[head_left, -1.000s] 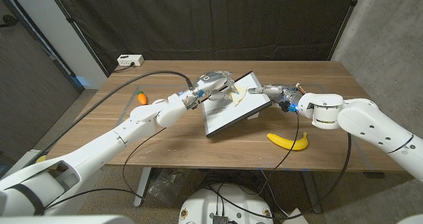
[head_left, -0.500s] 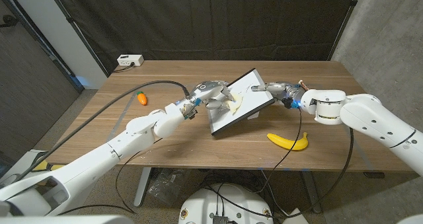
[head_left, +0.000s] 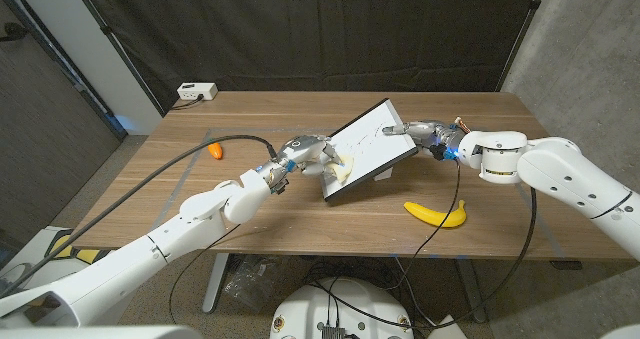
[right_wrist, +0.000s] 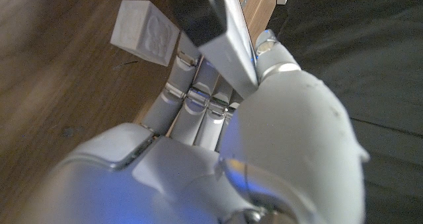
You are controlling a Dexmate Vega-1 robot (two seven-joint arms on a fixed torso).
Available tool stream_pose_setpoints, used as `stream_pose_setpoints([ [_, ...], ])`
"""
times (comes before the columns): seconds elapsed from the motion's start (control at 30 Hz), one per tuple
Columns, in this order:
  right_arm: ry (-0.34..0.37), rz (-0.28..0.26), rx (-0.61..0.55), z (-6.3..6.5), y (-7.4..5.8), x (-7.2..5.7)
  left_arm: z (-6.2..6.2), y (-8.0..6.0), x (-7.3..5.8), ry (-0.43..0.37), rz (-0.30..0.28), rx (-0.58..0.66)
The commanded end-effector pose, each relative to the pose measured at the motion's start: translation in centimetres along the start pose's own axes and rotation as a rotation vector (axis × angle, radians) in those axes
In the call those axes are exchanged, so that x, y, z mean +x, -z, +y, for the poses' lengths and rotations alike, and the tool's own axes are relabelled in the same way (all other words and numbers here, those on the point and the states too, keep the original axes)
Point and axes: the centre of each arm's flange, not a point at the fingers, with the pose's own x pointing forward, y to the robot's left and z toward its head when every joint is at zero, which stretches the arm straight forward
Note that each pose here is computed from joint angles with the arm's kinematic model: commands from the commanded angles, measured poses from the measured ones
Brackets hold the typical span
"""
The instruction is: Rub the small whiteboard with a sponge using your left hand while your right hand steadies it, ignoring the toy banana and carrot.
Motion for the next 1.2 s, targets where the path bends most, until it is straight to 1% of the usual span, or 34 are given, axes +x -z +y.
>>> stream_pose_setpoints([
  [0.03,0.017,0.002,0.004,-0.7,0.2,-0.3,0.2,0.7,-1.8,0.000,0.063,0.014],
  [0.17,0.016,-0.002,0.012,-0.5,0.4,-0.3,0.6,0.9,-1.3,-0.011,0.051,0.023],
  [0.2,0.016,-0.002,0.013,-0.4,0.6,-0.4,0.8,1.0,-0.8,-0.016,0.039,0.029],
  [0.23,0.016,-0.002,0.013,-0.4,0.6,-0.4,0.8,1.0,-0.8,-0.016,0.038,0.029],
  [0.27,0.015,0.000,0.015,-0.3,0.8,-0.5,0.9,1.0,-0.3,-0.019,0.024,0.036],
  [0.4,0.017,-0.003,0.023,-0.1,1.0,-0.7,0.9,0.8,0.9,-0.023,-0.015,0.047],
  [0.43,0.017,-0.003,0.024,-0.1,1.0,-0.7,0.9,0.8,0.9,-0.024,-0.016,0.048],
  [0.47,0.013,-0.011,0.025,0.1,1.0,-0.8,0.9,0.6,1.5,-0.023,-0.035,0.050],
  [0.57,0.008,-0.023,0.025,0.4,0.8,-0.9,0.6,0.4,2.5,-0.017,-0.065,0.051],
  [0.73,0.007,-0.036,0.022,0.8,0.5,-1.2,-0.1,0.1,3.8,-0.005,-0.103,0.049],
  [0.87,0.008,-0.040,0.016,1.0,0.3,-1.5,-0.1,-0.3,4.8,-0.021,-0.130,0.052],
  [0.97,0.010,-0.037,0.012,1.1,0.4,-1.6,0.4,-0.6,5.5,-0.053,-0.150,0.065],
  [1.2,0.012,-0.021,0.016,1.2,1.0,-1.7,2.8,-1.0,7.0,-0.140,-0.177,0.093],
])
